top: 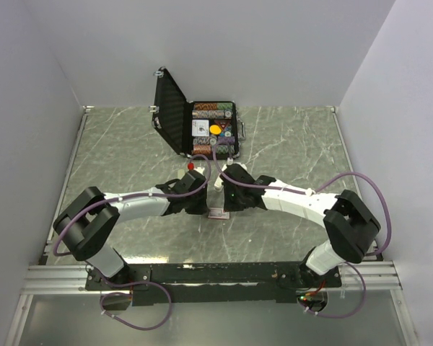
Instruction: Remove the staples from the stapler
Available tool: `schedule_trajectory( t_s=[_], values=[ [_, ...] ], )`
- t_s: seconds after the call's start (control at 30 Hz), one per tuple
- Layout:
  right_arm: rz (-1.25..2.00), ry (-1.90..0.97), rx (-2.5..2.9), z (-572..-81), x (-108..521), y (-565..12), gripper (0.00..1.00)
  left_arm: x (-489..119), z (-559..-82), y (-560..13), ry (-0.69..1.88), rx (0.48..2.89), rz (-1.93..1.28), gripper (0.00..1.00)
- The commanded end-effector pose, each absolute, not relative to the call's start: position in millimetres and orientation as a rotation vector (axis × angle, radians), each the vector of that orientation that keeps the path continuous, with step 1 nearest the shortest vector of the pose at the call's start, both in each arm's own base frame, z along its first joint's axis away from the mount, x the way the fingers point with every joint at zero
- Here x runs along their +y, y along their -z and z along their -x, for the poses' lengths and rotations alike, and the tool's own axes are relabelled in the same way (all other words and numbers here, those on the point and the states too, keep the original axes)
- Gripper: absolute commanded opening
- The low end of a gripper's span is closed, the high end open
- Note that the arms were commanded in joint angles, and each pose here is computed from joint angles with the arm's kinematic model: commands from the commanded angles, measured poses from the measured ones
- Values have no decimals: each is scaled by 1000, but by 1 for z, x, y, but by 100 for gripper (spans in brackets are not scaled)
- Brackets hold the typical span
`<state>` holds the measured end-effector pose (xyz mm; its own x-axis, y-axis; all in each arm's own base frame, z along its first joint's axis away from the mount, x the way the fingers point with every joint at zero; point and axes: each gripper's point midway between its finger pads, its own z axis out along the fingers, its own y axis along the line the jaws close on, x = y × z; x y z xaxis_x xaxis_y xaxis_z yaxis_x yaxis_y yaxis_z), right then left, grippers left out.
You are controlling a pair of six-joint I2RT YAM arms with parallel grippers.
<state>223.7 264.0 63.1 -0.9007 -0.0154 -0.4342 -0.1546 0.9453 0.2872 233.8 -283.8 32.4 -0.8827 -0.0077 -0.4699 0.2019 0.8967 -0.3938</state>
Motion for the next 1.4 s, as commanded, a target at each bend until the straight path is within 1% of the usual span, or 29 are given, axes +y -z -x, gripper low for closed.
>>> schedule_trajectory(
  t_s=[0.0,0.17,0.3,0.37,0.47,0.6,0.8,1.1,1.37],
  values=[
    [84,-397,2684,-221,250,-57,21,-302,-241,-49,688,2540,-145,1],
    [53,-356,2703,-219,241,-50,24,-303,-242,-51,694,2533,-145,1],
    [13,-340,2702,-219,231,-44,24,-301,-241,-48,679,2538,-141,1],
    [-4,-323,2714,-220,226,-38,21,-299,-242,-47,673,2542,-135,1],
    [-18,-333,2730,-221,225,-29,13,-296,-239,-45,658,2555,-126,1],
    [-12,-346,2735,-225,229,-25,0,-285,-241,-42,588,2559,-94,1],
    [-3,-362,2742,-228,236,-21,0,-280,-238,-33,550,2592,-94,1],
    [18,-412,2744,-235,251,-18,0,-293,-236,-22,585,2632,-149,1],
    [54,-513,2751,-236,271,-23,0,-296,-233,-14,604,2655,-166,1]
  ],
)
